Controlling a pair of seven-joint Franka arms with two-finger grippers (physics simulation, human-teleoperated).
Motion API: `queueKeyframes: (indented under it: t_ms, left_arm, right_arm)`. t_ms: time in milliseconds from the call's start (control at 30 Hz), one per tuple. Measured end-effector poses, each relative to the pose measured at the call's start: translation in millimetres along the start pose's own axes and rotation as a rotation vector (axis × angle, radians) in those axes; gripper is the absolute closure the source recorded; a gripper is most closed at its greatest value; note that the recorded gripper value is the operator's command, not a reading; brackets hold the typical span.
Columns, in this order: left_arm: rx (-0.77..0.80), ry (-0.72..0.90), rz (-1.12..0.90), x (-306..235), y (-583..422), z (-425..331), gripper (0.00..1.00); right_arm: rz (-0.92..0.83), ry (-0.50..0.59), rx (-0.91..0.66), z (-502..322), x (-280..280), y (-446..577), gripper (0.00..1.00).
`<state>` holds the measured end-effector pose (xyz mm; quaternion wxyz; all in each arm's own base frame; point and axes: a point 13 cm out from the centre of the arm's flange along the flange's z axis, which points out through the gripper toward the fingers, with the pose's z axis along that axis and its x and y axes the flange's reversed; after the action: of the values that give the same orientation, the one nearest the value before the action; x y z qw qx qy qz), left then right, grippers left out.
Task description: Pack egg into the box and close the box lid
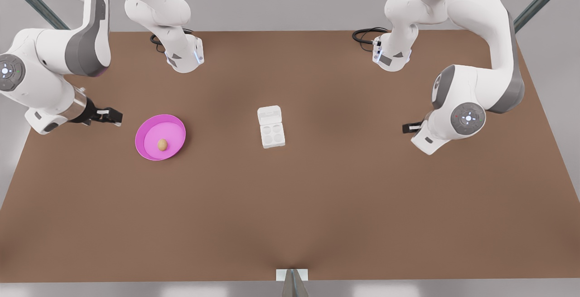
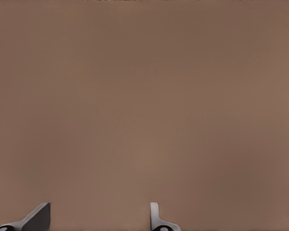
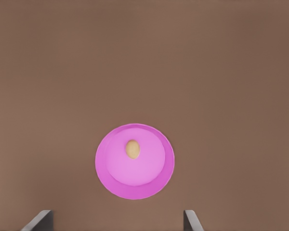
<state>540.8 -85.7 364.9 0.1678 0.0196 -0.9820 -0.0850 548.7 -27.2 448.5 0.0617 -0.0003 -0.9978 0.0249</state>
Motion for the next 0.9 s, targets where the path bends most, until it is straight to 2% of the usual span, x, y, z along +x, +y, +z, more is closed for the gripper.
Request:
queueKeyframes:
  t_ms: [100, 233, 467, 700, 900]
  left_arm:
    - [0.014, -0.001, -0.015, 0, 0, -3, 0.00]
    - [0.024, 0.007, -0.037, 0, 4, -1, 0.00]
    - [0.024, 0.017, -0.046, 2, 4, 0, 0.00]
    - [0.018, 0.040, -0.048, 4, 2, 5, 0.00]
    - [0.011, 0.044, -0.050, 6, 1, 6, 0.00]
  right_arm:
    - [-0.008, 0.004, 0.000, 16, -6, 3, 0.00]
    - [-0.059, 0.087, 0.027, 110, -25, 17, 0.00]
    - [-0.070, 0.063, -0.007, 201, -67, 15, 0.00]
    - [-0.082, 0.004, -0.031, 268, -24, 20, 0.00]
    - [-0.092, -0.071, -0.032, 294, -7, 22, 0.00]
